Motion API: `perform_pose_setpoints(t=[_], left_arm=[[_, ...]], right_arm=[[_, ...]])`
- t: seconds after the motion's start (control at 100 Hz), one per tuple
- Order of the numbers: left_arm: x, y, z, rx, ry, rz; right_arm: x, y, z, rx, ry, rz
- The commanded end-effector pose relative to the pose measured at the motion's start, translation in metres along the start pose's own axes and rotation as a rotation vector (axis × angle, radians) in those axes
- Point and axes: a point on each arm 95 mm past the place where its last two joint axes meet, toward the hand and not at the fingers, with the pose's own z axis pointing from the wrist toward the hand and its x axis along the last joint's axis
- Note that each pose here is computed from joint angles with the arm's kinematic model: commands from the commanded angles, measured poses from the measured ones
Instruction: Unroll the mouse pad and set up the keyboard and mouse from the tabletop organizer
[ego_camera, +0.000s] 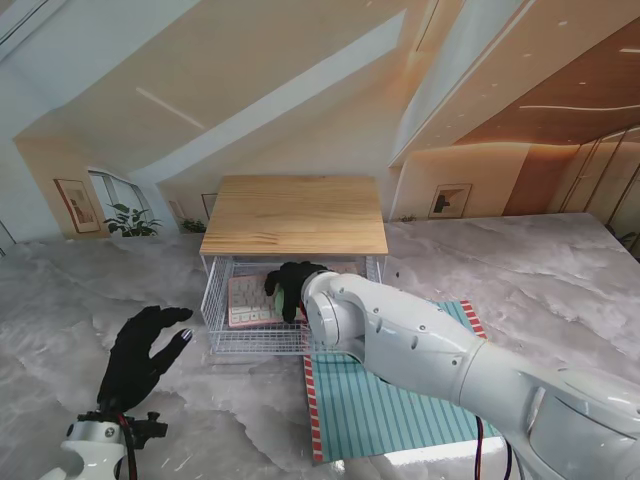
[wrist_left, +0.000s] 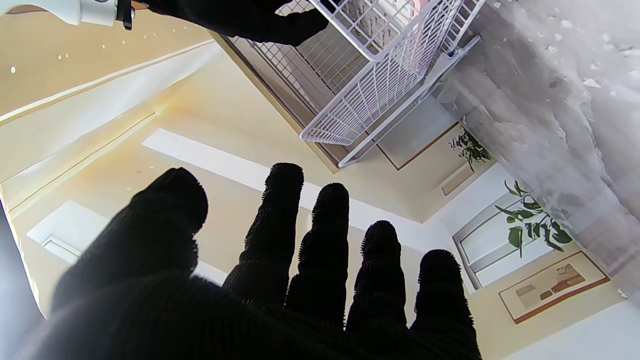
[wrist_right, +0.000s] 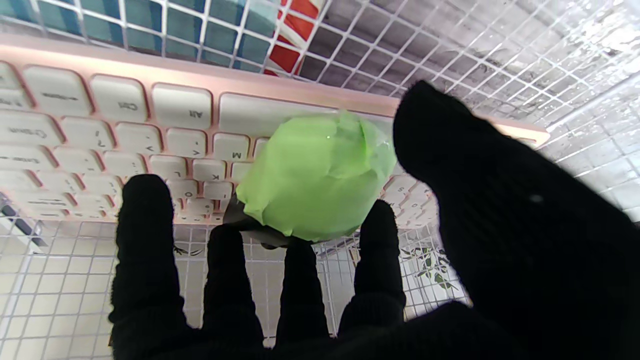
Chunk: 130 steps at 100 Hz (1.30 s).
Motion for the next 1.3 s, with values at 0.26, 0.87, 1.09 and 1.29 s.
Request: perform_pose_setpoints(t=[0.26, 0.87, 1.09, 1.29], left_arm=[[0.001, 0.002, -0.003, -0.01, 0.002, -0.012], [0.0, 0.002, -0.004, -0.006, -0.001, -0.014], [0.0, 0.002, -0.003, -0.008, 0.0, -0.014], [-0.001, 0.002, -0.002, -0.011, 0.003, -0.016]], right_arm=[[0.003, -0.018, 0.009, 0.063, 0.024, -0.052], [0.002, -0.023, 0.014, 0.053, 0.035, -0.061], [0.0, -0.023, 0.015, 0.017, 0.042, -0.056], [-0.002, -0.024, 0.015, -0.024, 0.046, -0.039]])
